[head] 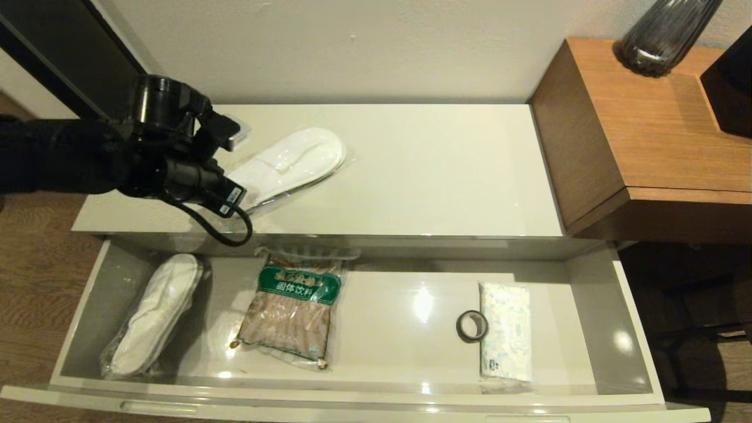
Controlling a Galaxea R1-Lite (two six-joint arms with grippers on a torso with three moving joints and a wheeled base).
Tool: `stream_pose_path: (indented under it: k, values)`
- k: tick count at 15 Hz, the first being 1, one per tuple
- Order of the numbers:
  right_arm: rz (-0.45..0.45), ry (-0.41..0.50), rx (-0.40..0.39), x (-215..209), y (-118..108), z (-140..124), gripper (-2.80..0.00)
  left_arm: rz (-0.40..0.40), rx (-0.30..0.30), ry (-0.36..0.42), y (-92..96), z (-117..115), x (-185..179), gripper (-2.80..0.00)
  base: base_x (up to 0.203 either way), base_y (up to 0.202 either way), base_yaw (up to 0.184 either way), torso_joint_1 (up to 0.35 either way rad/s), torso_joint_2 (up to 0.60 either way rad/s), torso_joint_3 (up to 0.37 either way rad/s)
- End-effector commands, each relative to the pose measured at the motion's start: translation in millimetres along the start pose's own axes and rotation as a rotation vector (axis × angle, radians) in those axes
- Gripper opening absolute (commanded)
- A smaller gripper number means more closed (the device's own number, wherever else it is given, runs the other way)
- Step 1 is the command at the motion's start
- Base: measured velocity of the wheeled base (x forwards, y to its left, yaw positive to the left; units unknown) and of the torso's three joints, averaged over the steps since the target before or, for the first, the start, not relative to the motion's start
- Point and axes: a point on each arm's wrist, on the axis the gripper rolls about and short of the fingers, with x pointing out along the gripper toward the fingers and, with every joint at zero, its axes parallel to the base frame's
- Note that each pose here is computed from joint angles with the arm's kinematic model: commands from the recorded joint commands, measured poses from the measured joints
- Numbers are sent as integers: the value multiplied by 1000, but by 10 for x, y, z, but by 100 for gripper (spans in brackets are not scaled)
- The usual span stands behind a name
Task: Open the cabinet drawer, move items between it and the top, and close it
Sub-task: Pick up the disposable slippers on the table
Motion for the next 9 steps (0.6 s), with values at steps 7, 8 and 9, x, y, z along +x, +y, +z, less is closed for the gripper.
stream_pose_path:
  k: [7, 8, 9]
  values:
    - [1, 1, -1, 1, 0, 1, -280, 58, 129, -32, -261, 346, 277, 0, 0, 0, 0, 0, 0, 0]
    - [1, 2, -1, 2, 0, -3, -280, 59, 136, -36, -256, 357, 272, 0, 0, 0, 0, 0, 0, 0]
    - [1, 1, -1, 1, 0, 1, -280, 61, 143, -45, -249, 377, 268, 0, 0, 0, 0, 0, 0, 0]
